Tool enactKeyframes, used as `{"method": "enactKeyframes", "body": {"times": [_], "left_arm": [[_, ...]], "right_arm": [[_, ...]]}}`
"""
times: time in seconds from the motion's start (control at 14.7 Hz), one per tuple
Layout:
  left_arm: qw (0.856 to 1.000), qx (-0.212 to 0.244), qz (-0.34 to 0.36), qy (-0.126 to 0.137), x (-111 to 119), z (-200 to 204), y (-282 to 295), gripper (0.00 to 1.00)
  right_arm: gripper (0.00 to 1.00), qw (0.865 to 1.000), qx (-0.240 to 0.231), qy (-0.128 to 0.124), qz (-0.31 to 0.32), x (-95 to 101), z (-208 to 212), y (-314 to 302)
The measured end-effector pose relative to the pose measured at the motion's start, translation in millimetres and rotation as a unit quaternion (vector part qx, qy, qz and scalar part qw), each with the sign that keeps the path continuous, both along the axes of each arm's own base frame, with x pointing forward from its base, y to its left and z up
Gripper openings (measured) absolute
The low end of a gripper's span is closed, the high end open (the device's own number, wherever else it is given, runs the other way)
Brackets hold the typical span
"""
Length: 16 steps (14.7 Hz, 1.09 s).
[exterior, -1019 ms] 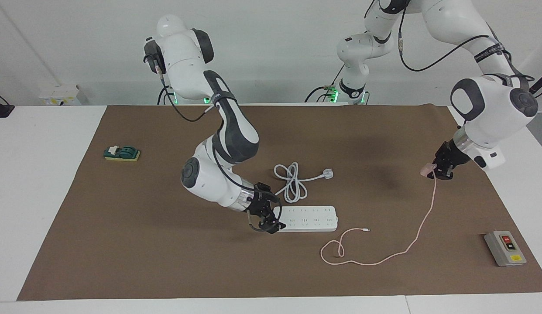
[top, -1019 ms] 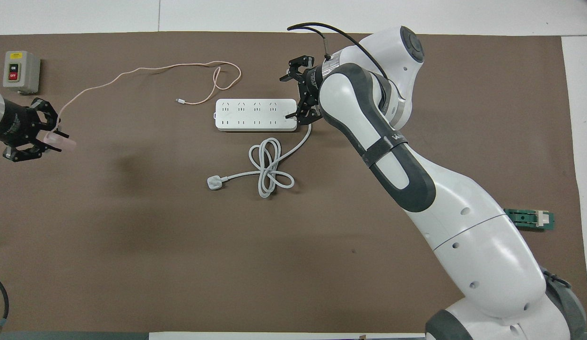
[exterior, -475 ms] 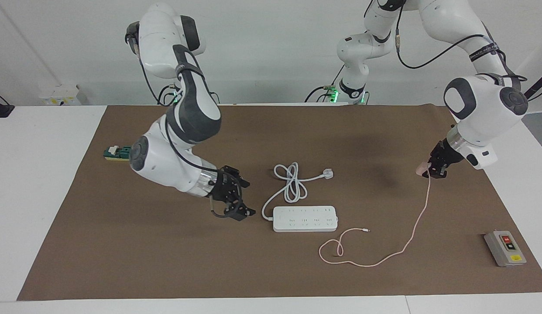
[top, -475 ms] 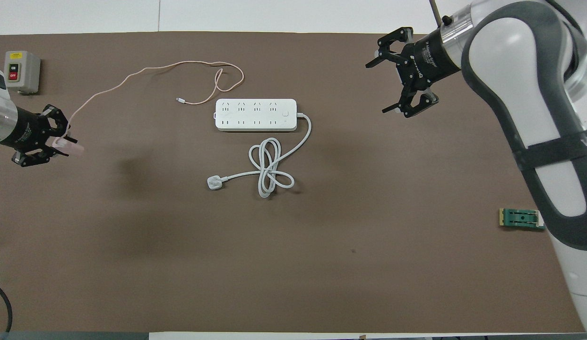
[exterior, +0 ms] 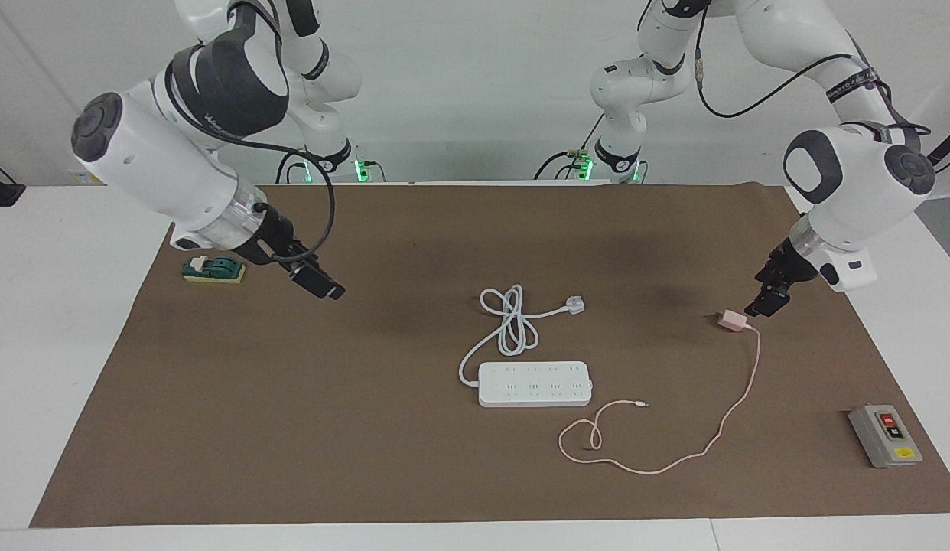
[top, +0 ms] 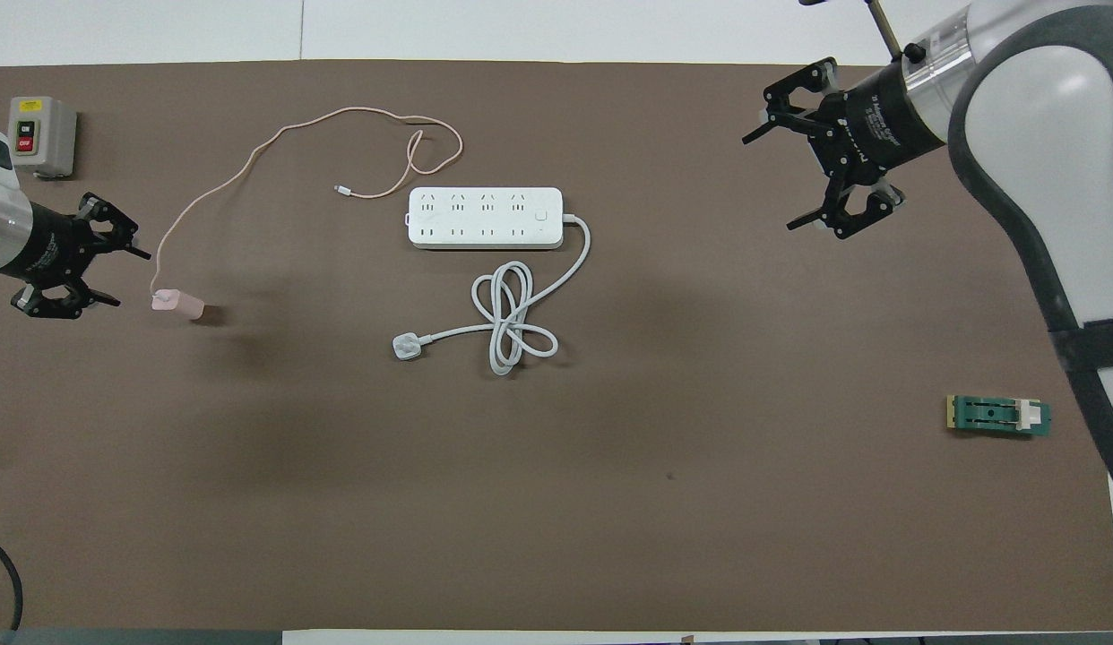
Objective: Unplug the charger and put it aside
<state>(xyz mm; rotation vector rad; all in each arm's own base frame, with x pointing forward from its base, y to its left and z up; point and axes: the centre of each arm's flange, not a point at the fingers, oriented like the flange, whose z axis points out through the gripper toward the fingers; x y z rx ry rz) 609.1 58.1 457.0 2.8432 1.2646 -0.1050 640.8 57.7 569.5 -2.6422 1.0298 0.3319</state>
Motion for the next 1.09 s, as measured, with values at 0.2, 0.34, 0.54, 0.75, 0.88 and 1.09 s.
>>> {"method": "enactKeyframes", "body": {"times": [0.2,0.34,0.54,0.75,0.88,1.09], "left_arm": [[0.997,-0.002,-0.074,-0.010,1,38,-1,1.00],[0.991,-0.006,-0.133,-0.011,-1,54,-9,1.00],[0.977,-0.007,-0.211,-0.014,-9,77,-40,1.00],[0.967,-0.007,-0.253,-0.010,-31,109,-63,1.00],[0.955,-0.007,-0.297,-0.003,-50,132,-62,1.00],[0.933,-0.001,-0.360,-0.001,-62,152,-62,1.00]], "right_arm": [[1.00,0.994,-0.033,-0.030,0.099,-15.9,19,-29],[1.00,0.980,-0.066,-0.052,0.178,-24.2,30,-39],[1.00,0.949,-0.115,-0.070,0.287,-34.6,43,-53],[1.00,0.926,-0.137,-0.072,0.345,-51.8,52,-61],[1.00,0.919,-0.141,-0.072,0.361,-69.7,56,-63],[1.00,0.918,-0.140,-0.072,0.363,-95.0,50,-66]]}}
